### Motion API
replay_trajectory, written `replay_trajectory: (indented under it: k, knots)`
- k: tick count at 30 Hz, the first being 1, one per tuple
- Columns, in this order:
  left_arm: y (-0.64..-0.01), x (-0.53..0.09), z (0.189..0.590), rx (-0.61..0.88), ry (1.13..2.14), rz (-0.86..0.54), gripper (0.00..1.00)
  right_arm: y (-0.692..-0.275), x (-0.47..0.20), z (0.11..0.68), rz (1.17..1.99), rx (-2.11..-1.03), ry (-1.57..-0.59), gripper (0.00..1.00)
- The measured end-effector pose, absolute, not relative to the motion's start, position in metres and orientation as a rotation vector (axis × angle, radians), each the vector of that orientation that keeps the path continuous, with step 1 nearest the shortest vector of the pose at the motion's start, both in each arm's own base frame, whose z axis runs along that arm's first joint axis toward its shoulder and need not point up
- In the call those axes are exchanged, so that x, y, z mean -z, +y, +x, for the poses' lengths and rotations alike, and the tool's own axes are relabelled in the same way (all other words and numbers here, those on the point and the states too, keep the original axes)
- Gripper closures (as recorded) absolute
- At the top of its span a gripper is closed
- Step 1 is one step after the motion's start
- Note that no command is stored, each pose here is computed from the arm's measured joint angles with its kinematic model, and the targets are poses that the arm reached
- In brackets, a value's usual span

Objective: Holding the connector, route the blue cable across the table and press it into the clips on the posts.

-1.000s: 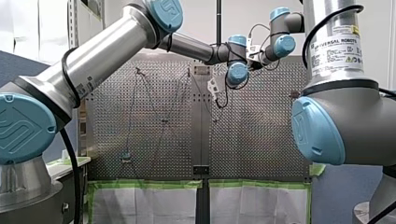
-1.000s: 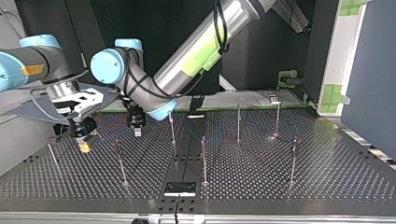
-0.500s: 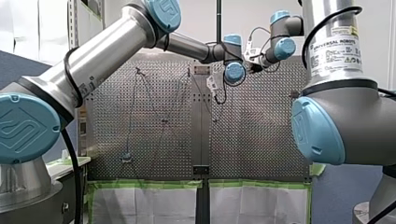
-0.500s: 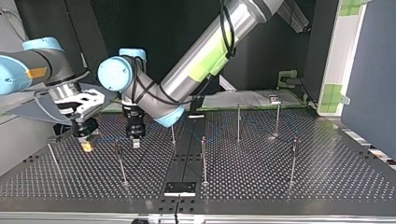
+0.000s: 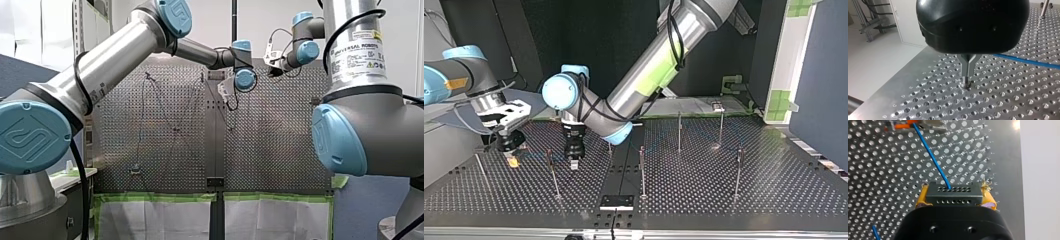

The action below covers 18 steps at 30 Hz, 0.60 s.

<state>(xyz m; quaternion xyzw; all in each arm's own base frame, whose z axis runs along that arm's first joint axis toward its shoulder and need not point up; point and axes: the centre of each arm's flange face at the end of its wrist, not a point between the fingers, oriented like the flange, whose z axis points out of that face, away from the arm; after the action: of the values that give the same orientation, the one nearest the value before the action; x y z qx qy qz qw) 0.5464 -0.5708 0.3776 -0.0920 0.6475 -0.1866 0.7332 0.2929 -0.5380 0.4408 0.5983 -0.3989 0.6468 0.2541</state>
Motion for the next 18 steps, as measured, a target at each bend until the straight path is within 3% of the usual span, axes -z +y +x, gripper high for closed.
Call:
replay_trajectory:
  k: [12, 14, 15, 16, 17, 18]
  knots:
    - [-0.565, -0.366, 0.552, 0.408, 1.447, -0.179, 1.0, -0.546, -0.443, 0.284, 1.611, -1.757, -1.088, 1.0]
    - [-0.565, -0.36, 0.55, 0.412, 1.455, -0.169, 0.83, -0.547, -0.443, 0.284, 1.612, -1.757, -1.089, 1.0]
    - [-0.565, -0.358, 0.55, 0.413, 1.458, -0.165, 0.83, -0.547, -0.442, 0.284, 1.612, -1.756, -1.089, 1.0]
    - [-0.566, -0.356, 0.549, 0.416, 1.461, -0.161, 0.73, -0.547, -0.442, 0.284, 1.612, -1.756, -1.09, 1.0]
    - [-0.567, -0.354, 0.548, 0.419, 1.464, -0.157, 0.57, -0.548, -0.441, 0.283, 1.613, -1.755, -1.091, 1.0]
    - [-0.567, -0.353, 0.548, 0.421, 1.466, -0.154, 0.57, -0.548, -0.44, 0.283, 1.614, -1.755, -1.093, 1.0]
